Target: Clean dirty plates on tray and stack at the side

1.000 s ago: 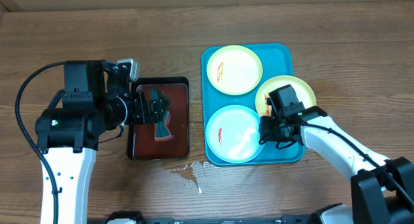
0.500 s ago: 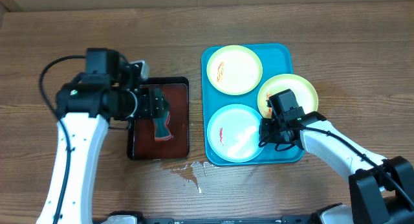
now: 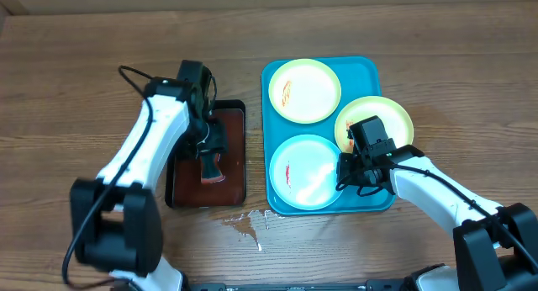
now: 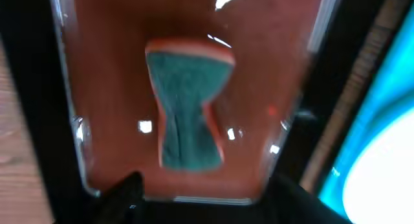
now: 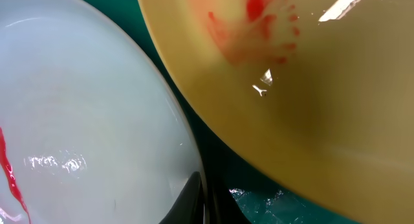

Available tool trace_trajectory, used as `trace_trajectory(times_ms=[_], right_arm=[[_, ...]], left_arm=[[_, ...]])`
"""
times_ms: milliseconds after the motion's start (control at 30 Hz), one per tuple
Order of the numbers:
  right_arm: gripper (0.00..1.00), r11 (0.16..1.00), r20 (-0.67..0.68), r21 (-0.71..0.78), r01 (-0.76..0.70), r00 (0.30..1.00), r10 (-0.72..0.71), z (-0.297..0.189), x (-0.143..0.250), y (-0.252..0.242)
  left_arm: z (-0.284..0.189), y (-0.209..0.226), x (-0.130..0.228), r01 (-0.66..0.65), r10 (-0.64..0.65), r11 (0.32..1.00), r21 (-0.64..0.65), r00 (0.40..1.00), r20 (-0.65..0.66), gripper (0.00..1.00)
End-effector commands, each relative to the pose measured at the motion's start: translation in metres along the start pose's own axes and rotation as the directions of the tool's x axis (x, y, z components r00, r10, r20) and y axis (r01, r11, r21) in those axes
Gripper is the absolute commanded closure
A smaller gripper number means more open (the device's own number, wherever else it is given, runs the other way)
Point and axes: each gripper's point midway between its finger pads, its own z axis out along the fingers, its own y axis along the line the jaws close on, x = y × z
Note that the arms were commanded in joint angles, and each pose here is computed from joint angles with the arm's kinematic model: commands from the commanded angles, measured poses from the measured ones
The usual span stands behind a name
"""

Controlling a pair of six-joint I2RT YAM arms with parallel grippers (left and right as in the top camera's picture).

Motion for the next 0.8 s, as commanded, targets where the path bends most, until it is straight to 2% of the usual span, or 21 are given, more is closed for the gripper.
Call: trace_trajectory(times_ms=[0, 67, 100, 200, 300, 467, 500, 633, 767], right_arm=[[0.96, 1.000, 0.009, 0.028, -0.006, 1.000, 0.006, 0.001, 0.000, -0.005], [0.96, 1.000, 0.009, 0.027, -0.006, 1.000, 0.006, 0.001, 0.000, -0.005], [0.96, 1.000, 0.010, 0.027, -0.006, 1.000, 0.006, 0.001, 0.000, -0.005], [0.96, 1.000, 0.011, 0.026, -0.006, 1.000, 0.006, 0.001, -0.001, -0.005], [0.96, 1.000, 0.011, 0.027, -0.006, 1.000, 0.006, 0.001, -0.001, -0.005], [0.96, 1.000, 0.010, 0.027, -0.006, 1.000, 0.006, 0.001, 0.000, -0.005], [0.95, 1.000, 0.010, 0.027, -0.006, 1.000, 0.006, 0.001, 0.000, -0.005], [0.96, 1.000, 0.010, 0.027, -0.006, 1.000, 0.006, 0.001, 0.000, -0.005], [0.96, 1.000, 0.011, 0.027, -0.006, 1.000, 0.006, 0.001, -0.001, -0.005]], left_arm=[[0.020, 0.002, -0.006, 0.046, -0.046, 0.999, -0.013, 0.998, -0.047, 0.51], [0.032, -0.002, -0.006, 0.038, -0.038, 0.999, 0.000, 0.996, -0.078, 0.62], [0.039, -0.002, -0.007, 0.037, -0.037, 0.999, -0.006, 0.995, -0.091, 0.65], [0.049, -0.003, -0.008, 0.027, -0.029, 1.000, -0.012, 0.994, -0.106, 0.66], [0.055, -0.003, -0.008, -0.001, -0.001, 1.000, -0.013, 0.993, -0.115, 0.71], [0.051, -0.009, -0.004, -0.019, 0.022, 0.999, 0.026, 0.991, -0.129, 0.75], [0.048, -0.009, -0.003, -0.023, 0.026, 0.999, 0.025, 0.992, -0.125, 0.73], [0.041, 0.002, -0.002, -0.028, 0.025, 0.999, -0.032, 0.993, -0.111, 0.47], [0.043, 0.015, -0.005, -0.034, 0.025, 0.994, -0.105, 0.995, -0.093, 0.42]])
